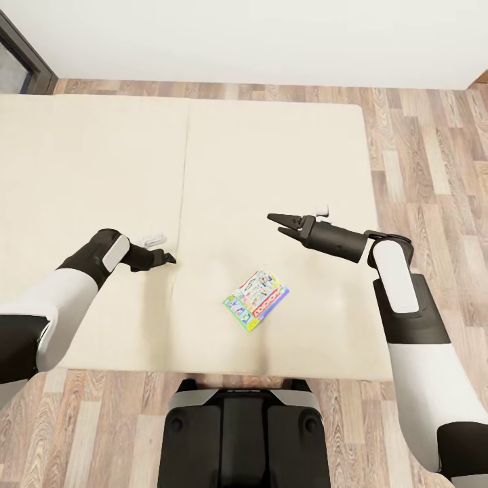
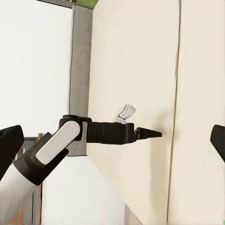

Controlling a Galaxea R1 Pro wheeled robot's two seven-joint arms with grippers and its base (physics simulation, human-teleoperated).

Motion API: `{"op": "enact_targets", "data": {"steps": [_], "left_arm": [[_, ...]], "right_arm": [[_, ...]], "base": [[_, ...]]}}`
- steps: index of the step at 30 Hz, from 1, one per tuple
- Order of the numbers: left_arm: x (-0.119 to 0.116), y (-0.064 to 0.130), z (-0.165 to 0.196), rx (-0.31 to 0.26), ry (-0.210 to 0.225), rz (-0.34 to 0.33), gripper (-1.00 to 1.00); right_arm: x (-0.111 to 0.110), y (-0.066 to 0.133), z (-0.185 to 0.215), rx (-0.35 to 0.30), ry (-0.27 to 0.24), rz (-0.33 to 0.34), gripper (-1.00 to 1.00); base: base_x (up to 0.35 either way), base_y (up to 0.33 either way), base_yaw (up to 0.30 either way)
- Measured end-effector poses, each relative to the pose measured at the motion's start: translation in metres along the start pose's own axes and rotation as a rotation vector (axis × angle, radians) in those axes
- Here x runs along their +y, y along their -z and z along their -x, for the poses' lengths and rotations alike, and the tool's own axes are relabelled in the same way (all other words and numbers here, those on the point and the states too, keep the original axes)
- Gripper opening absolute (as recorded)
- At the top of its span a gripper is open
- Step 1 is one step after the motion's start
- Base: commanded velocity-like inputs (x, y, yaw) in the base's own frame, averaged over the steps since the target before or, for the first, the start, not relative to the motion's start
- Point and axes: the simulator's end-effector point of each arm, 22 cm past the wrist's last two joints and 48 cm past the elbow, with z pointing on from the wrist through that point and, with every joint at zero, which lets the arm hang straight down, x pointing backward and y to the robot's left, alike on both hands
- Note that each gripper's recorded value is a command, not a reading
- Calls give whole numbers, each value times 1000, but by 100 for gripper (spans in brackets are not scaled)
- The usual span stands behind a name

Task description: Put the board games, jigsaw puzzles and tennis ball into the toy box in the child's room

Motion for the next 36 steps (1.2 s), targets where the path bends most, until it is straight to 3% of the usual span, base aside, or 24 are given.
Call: {"op": "enact_targets", "data": {"steps": [23, 36], "left_arm": [[0, 0, 0, 0, -1, 0, 100], [0, 0, 0, 0, 0, 0, 100]], "right_arm": [[0, 0, -1, 2, 0, -1, 100], [-1, 0, -1, 1, -1, -1, 100]], "base": [[0, -145, 0], [0, -16, 0]]}}
